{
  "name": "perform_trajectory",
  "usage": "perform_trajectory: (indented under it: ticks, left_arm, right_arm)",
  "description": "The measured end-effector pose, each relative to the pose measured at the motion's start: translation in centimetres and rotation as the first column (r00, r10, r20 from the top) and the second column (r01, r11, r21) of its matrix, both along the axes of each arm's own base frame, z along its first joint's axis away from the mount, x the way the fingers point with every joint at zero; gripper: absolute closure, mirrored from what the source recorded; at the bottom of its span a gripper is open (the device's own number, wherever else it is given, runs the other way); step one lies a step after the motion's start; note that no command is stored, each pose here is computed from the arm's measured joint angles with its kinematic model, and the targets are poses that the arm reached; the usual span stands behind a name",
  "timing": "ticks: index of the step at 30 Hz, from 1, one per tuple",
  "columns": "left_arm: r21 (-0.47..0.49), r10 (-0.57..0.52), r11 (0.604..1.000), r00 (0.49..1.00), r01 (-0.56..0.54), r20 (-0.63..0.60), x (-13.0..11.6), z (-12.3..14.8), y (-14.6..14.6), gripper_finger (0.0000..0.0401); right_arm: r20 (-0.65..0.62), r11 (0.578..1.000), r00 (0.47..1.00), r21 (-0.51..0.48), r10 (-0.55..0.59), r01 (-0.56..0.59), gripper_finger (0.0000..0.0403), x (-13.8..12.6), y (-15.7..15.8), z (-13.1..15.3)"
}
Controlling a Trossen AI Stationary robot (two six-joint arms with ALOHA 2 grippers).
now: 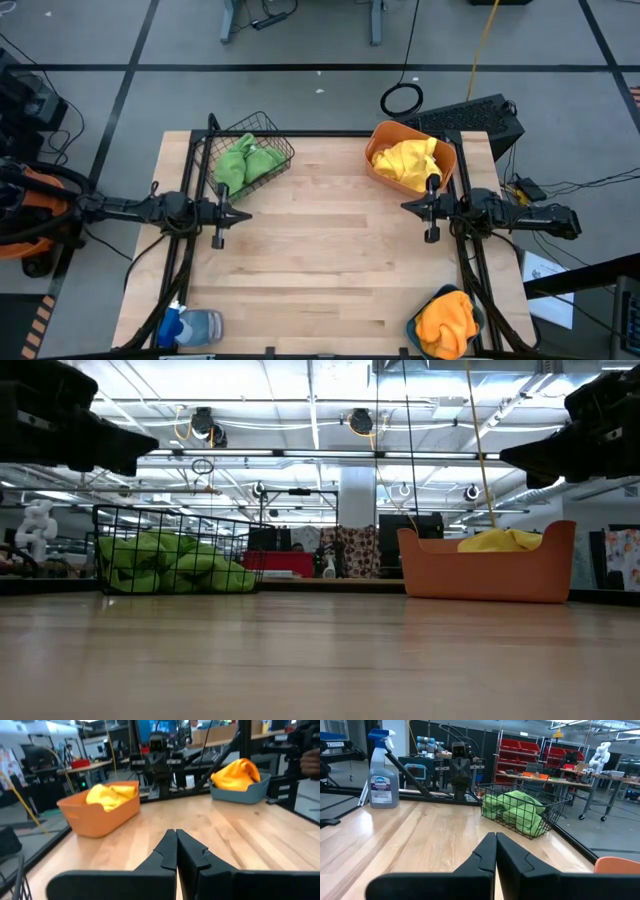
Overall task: Sort microfiber towel by color & place in baskets
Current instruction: Return to Home Position
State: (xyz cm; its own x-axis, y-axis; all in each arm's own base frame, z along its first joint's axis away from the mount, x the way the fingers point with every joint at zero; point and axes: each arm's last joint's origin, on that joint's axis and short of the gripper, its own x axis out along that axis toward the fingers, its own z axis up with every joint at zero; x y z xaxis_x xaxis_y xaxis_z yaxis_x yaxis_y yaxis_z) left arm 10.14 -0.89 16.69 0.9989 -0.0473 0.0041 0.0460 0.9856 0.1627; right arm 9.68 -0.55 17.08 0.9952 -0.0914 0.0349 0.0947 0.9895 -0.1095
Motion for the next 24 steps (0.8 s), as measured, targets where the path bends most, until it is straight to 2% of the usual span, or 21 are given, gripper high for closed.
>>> perform_trajectory:
  ticks: [9, 11, 24]
  left_arm:
    - [-0.044, 0.016, 0.999, 0.999, -0.018, -0.045, 0.01, -0.42, 0.17, 0.0401]
    - [-0.047, 0.019, 0.999, 0.999, -0.022, -0.045, 0.01, -0.44, 0.2, 0.0401]
    - [-0.049, 0.02, 0.999, 0.998, -0.022, -0.052, 0.01, -0.5, 0.19, 0.0401]
  right_arm:
    - [-0.002, 1.0, 1.0, 0.025, 0.018, -0.018, 0.0399, 0.0, 0.02, -0.04]
    - [-0.006, 0.998, 0.999, 0.035, 0.051, -0.051, 0.0399, 0.01, 0.11, -0.09]
    - [0.001, 0.992, 0.998, 0.108, 0.07, -0.069, 0.0399, 0.02, 0.24, -0.11]
